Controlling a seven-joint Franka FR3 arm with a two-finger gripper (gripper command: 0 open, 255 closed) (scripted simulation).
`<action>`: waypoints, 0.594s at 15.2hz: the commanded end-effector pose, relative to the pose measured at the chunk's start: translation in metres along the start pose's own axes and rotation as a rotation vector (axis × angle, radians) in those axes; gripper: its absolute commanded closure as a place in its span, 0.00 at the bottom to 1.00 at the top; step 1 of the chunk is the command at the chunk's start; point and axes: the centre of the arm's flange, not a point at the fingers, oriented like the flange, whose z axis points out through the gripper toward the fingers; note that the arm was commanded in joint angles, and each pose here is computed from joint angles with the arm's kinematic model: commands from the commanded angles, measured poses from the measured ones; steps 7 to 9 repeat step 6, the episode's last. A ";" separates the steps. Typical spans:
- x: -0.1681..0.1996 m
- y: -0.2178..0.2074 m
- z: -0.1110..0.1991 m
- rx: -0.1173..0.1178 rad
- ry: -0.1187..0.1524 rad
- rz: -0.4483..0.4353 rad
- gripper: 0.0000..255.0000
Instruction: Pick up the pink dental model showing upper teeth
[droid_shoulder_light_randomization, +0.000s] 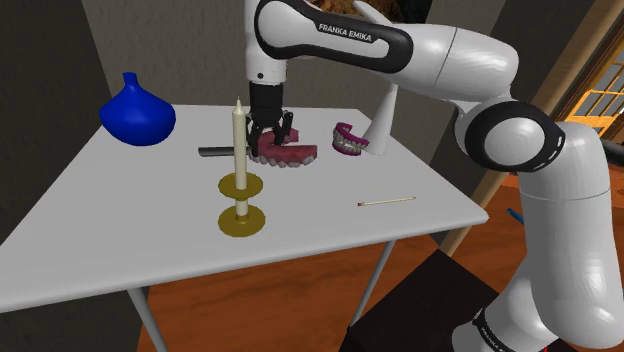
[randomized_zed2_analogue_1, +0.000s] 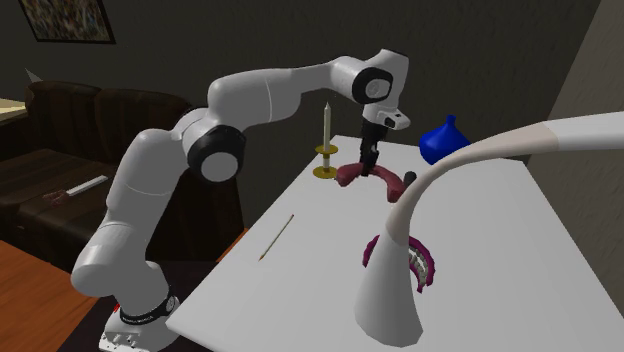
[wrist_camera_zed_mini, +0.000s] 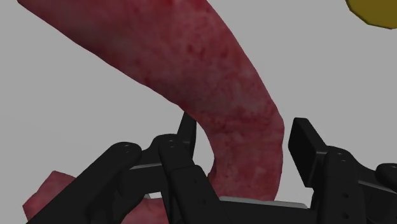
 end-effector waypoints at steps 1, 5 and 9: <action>-0.003 0.000 -0.012 0.000 0.000 0.000 1.00; -0.005 0.000 -0.028 0.000 0.000 0.000 1.00; -0.005 0.000 -0.028 0.000 0.000 0.000 1.00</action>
